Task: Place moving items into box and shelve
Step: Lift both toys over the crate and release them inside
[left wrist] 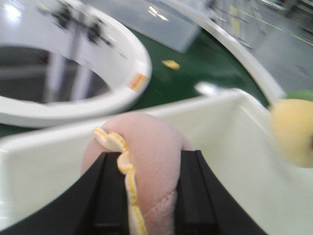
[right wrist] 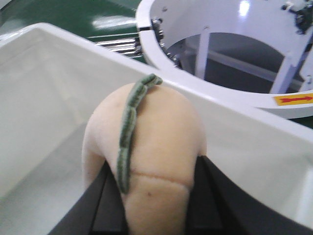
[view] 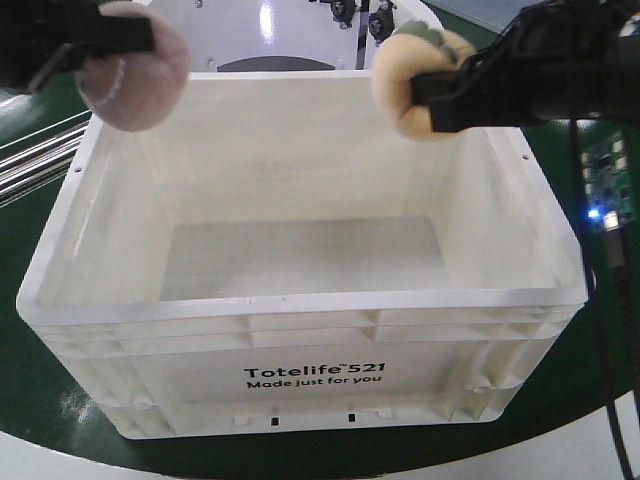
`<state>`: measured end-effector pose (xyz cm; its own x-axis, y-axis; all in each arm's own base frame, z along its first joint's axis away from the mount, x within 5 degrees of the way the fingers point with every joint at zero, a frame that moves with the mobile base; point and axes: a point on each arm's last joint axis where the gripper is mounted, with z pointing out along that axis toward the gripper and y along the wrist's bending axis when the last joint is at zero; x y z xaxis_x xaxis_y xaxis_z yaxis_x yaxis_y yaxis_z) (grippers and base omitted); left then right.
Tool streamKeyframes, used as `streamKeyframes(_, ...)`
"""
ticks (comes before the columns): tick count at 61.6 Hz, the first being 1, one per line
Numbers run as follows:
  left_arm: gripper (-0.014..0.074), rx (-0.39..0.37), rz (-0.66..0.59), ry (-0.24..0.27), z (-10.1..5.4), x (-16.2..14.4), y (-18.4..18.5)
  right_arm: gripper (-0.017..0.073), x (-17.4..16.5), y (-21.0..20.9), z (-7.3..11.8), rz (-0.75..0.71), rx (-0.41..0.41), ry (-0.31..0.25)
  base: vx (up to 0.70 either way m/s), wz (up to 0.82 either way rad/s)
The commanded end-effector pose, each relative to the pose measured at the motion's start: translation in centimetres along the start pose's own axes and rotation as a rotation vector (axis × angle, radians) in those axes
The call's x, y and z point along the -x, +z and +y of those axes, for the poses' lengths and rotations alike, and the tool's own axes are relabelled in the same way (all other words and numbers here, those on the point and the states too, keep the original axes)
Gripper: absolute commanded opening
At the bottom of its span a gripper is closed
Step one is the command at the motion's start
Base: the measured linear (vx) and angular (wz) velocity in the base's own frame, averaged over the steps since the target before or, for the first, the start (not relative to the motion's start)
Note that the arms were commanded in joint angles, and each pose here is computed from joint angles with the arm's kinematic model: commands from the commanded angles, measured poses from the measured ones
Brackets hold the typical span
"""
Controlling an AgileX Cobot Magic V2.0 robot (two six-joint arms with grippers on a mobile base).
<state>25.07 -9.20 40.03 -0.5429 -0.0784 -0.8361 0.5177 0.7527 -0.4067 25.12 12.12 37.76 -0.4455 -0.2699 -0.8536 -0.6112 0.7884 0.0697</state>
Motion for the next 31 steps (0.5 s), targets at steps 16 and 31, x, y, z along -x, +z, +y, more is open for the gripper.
streamKeyframes(16, 0.0148, -0.146, 0.133, -0.11, 0.4, -0.9, 3.8, 0.0183, 0.7, 1.5, 1.4, -0.003, 0.055, -0.007, 0.0, 0.0)
streamKeyframes(31, 0.0472, -0.123, 0.184, -0.111, 1.4, -1.7, 5.6, 0.0568, 0.3, 2.4, 1.3, 0.034, 0.065, 0.004, 0.0, 0.0)
